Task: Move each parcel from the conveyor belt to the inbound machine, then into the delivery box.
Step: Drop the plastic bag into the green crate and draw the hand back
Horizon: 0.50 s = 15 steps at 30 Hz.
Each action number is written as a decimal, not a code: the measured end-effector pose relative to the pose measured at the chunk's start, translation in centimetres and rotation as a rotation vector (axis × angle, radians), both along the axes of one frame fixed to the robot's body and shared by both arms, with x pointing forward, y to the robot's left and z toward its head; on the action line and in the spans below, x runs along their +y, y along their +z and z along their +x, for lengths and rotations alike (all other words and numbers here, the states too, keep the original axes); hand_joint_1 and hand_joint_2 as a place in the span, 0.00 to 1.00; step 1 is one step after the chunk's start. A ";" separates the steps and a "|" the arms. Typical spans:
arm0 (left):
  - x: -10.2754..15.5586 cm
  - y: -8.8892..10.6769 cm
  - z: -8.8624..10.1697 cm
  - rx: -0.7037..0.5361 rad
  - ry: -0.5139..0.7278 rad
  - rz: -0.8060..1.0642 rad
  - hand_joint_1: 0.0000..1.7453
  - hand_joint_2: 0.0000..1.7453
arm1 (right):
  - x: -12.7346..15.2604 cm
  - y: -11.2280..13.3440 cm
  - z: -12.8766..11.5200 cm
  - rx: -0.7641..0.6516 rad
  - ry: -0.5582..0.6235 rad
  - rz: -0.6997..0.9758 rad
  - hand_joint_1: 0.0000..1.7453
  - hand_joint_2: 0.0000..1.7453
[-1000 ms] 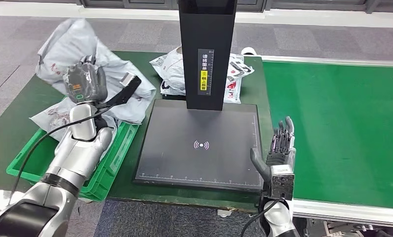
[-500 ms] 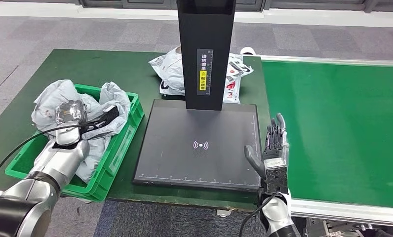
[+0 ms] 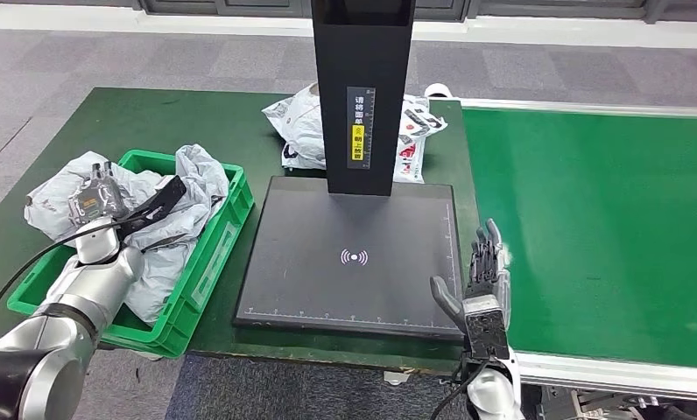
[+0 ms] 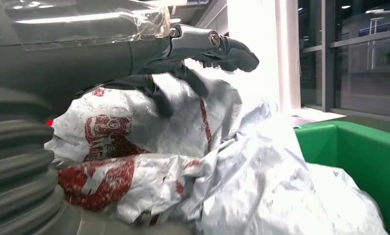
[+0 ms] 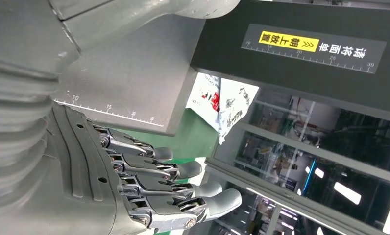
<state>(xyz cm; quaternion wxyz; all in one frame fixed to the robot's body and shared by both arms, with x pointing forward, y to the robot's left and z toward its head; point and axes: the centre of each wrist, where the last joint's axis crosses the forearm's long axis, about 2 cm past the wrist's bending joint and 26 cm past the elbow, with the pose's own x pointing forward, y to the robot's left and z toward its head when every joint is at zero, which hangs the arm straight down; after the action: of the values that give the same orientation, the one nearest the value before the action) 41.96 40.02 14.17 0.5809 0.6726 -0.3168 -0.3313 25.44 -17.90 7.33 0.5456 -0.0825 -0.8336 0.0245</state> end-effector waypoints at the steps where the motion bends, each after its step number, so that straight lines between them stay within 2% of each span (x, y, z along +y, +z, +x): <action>1: 0.0 0.0 0.0 -0.003 0.003 -0.004 0.00 1.00 | -0.1 0.0 0.0 0.000 -0.002 0.000 0.00 1.00; 9: 0.2 0.0 0.0 -0.008 0.015 -0.017 0.00 1.00 | -0.2 0.2 -0.1 -0.006 -0.008 0.003 0.00 1.00; 13: 0.2 0.2 0.0 -0.077 -0.023 -0.046 0.00 0.00 | -0.2 0.2 -0.1 -0.004 -0.007 0.003 0.00 1.00; 15: 0.3 0.6 0.0 -0.181 -0.067 -0.064 0.00 0.00 | -0.2 0.2 -0.1 -0.002 -0.004 0.005 0.00 1.00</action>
<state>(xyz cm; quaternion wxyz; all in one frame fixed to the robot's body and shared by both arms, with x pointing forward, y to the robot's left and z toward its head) 41.96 40.32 14.76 0.5596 0.6700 -0.4007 -0.2783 25.33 -18.08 7.50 0.5448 -0.0826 -0.8342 0.0213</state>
